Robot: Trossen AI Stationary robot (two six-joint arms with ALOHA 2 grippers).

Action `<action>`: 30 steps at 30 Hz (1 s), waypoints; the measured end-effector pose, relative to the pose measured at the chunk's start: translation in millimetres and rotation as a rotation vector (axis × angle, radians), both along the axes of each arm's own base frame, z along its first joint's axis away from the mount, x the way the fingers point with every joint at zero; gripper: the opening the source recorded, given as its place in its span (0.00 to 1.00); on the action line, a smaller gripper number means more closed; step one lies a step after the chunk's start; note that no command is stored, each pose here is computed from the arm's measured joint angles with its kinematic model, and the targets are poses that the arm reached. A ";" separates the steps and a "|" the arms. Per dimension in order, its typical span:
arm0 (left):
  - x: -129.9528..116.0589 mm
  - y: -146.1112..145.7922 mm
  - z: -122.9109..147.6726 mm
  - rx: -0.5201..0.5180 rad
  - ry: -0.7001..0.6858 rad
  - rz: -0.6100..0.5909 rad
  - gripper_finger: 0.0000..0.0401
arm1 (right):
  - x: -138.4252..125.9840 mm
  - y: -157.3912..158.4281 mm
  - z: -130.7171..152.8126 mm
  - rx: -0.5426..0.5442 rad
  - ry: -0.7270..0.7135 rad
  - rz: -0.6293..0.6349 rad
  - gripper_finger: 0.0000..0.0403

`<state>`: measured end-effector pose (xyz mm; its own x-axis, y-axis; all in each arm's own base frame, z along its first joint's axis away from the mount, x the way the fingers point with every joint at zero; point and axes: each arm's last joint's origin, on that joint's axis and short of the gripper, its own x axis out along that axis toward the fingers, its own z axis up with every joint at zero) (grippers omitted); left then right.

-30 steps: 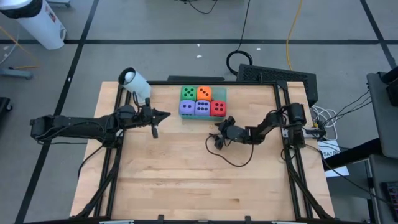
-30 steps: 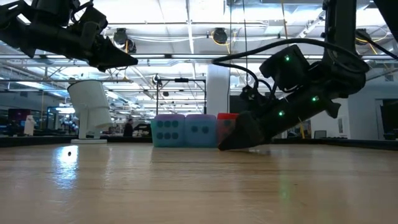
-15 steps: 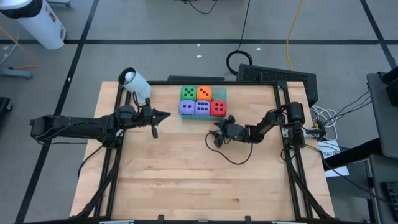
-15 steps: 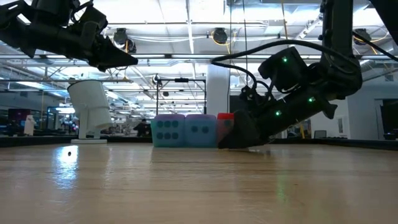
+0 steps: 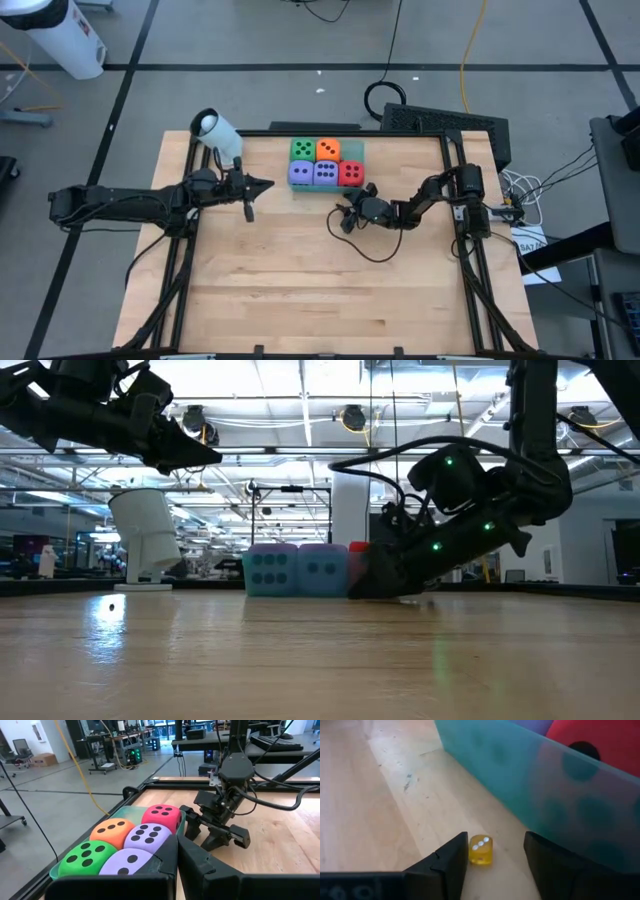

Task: Pick & Place Dice
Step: Put the small yellow dice into the green container

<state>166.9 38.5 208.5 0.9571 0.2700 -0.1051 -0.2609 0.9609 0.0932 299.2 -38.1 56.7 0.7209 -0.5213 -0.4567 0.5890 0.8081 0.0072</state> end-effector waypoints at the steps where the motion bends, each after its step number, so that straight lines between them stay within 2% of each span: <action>1: 0.0 0.0 0.0 0.000 0.000 0.000 0.04 | 1.1 -0.2 -1.0 -0.003 0.002 -0.002 0.46; 8: 0.0 -0.1 0.0 0.000 0.000 -0.001 0.04 | 1.6 -0.5 -4.7 -0.004 0.015 -0.006 0.38; 19: 0.0 -0.1 -0.1 0.007 0.003 -0.001 0.04 | 2.9 12.6 -4.9 -0.044 0.040 0.055 0.12; 22: 0.0 -0.1 -0.4 0.005 0.006 -0.001 0.04 | 4.1 17.4 -2.2 -0.084 0.052 0.103 0.11; 27: -0.1 0.0 -0.7 0.005 0.009 0.000 0.04 | 6.5 34.1 8.2 -0.161 0.075 0.272 0.19; 30: 0.0 0.0 -0.7 0.004 0.009 0.000 0.04 | 7.2 43.7 13.6 -0.237 0.099 0.356 0.19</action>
<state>166.8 38.5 207.8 0.9562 0.2702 -0.1123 -0.2597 0.9605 0.0998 306.4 5.6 70.4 0.8337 -0.3464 -0.4301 0.2615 0.9336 -0.2450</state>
